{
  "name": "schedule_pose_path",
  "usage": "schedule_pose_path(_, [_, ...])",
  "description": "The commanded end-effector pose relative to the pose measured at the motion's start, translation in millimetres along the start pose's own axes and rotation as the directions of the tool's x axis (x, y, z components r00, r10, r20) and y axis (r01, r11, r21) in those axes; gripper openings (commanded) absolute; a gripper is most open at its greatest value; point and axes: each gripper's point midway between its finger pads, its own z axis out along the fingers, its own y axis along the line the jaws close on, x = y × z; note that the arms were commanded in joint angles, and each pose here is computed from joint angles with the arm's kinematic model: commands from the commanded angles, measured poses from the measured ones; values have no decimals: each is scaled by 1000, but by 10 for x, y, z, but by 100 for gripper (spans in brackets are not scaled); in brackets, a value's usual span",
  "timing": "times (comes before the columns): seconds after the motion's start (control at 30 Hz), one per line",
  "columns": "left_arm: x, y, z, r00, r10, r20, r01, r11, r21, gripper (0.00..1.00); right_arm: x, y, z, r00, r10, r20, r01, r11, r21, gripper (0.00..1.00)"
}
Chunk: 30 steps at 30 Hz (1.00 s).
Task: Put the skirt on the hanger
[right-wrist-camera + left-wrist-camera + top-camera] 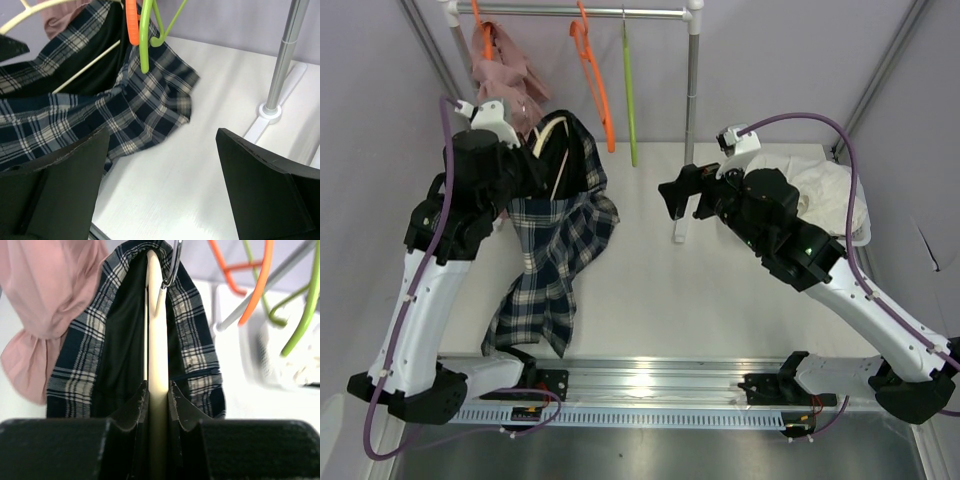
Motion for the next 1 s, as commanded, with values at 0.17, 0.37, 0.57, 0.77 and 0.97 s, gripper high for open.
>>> schedule_pose_path(0.17, [-875,-421,-119,929,-248,274,192,957,217,0,-299,-18,-106,998,-1,67,1,1000,5,94])
schedule_pose_path(0.37, [-1014,-443,-44,888,-323,327,252,937,240,0,-322,-46,-144,997,-5,73,4,1000,13,93])
schedule_pose_path(0.57, [-1091,-361,82,883,-298,362,248,952,179,0,-305,-89,-158,998,-11,67,9,1000,26,93])
schedule_pose_path(0.77, [-1184,-188,46,869,-259,422,243,966,92,0,-285,-132,-161,998,-14,61,12,999,36,94])
schedule_pose_path(0.97, [-1298,-99,-63,856,-199,477,200,979,48,0,-274,-163,-158,998,-17,62,14,999,40,94])
